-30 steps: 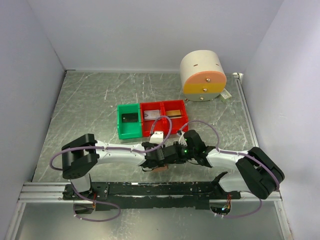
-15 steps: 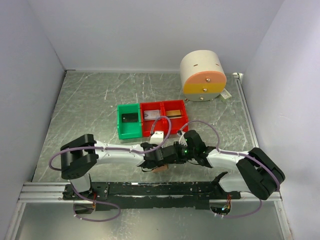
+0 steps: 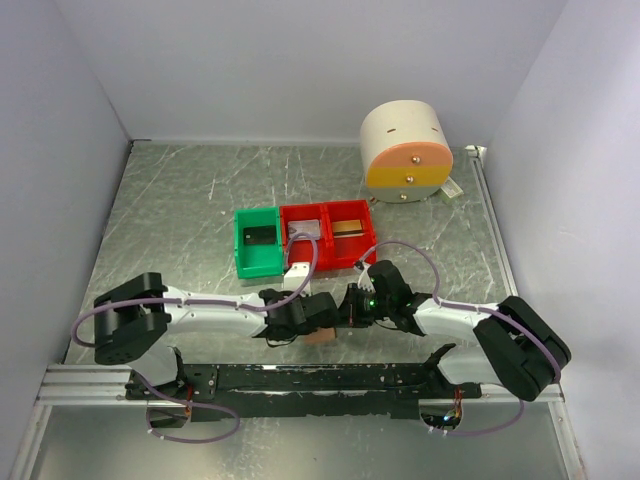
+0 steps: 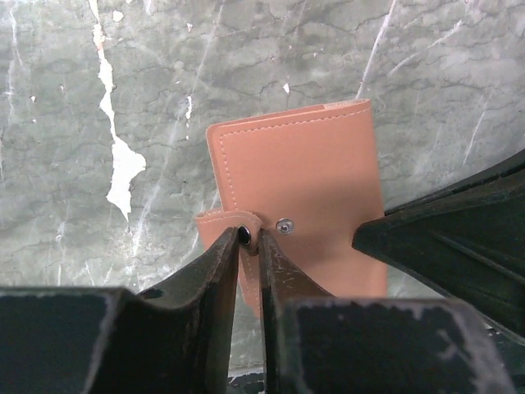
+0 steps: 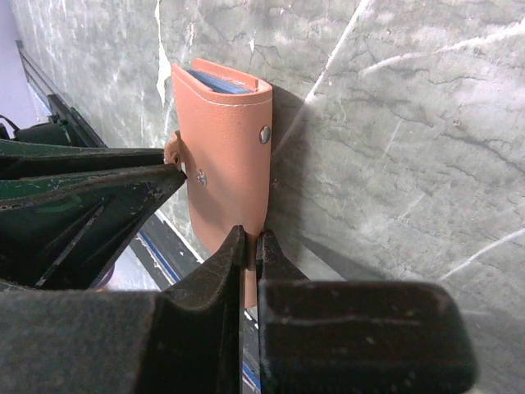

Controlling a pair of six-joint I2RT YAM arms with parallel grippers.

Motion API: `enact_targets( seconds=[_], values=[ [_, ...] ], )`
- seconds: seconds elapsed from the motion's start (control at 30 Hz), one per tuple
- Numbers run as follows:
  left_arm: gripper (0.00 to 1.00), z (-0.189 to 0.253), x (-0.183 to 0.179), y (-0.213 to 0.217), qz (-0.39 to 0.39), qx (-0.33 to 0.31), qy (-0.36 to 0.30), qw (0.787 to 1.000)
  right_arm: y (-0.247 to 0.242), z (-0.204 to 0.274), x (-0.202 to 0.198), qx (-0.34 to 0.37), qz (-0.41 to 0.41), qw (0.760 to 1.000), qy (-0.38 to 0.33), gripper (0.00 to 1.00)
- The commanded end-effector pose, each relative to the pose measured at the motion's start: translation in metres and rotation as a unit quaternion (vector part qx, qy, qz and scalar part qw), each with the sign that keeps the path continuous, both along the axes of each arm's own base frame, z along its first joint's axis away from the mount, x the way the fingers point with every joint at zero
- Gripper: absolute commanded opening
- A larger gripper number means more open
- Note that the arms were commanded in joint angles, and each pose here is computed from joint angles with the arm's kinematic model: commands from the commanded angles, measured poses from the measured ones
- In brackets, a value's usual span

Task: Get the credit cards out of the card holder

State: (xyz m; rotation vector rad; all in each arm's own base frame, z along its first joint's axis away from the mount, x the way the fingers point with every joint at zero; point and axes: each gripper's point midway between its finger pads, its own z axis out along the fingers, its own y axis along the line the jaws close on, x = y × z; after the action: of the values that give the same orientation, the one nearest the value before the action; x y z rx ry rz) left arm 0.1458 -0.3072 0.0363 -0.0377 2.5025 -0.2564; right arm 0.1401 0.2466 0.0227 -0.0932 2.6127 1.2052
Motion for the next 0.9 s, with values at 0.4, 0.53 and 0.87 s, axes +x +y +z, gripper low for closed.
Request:
enact_targets(
  seconds=[0.4, 0.53, 0.87],
  values=[
    [0.61, -0.002, 0.006, 0.017, 0.052, 0.041, -0.003, 0.998, -0.002, -0.002, -0.003, -0.014, 0.014, 1.000, 0.000, 0.00],
    [0.59, -0.002, 0.006, 0.023, 0.069, 0.059, -0.003, 0.996, -0.001, -0.002, -0.003, -0.014, 0.014, 1.000, 0.001, 0.00],
    [0.44, 0.008, 0.004, 0.034, 0.080, 0.013, -0.011, 0.997, 0.000, -0.003, -0.002, -0.017, 0.019, 1.000, 0.003, 0.00]
  ],
)
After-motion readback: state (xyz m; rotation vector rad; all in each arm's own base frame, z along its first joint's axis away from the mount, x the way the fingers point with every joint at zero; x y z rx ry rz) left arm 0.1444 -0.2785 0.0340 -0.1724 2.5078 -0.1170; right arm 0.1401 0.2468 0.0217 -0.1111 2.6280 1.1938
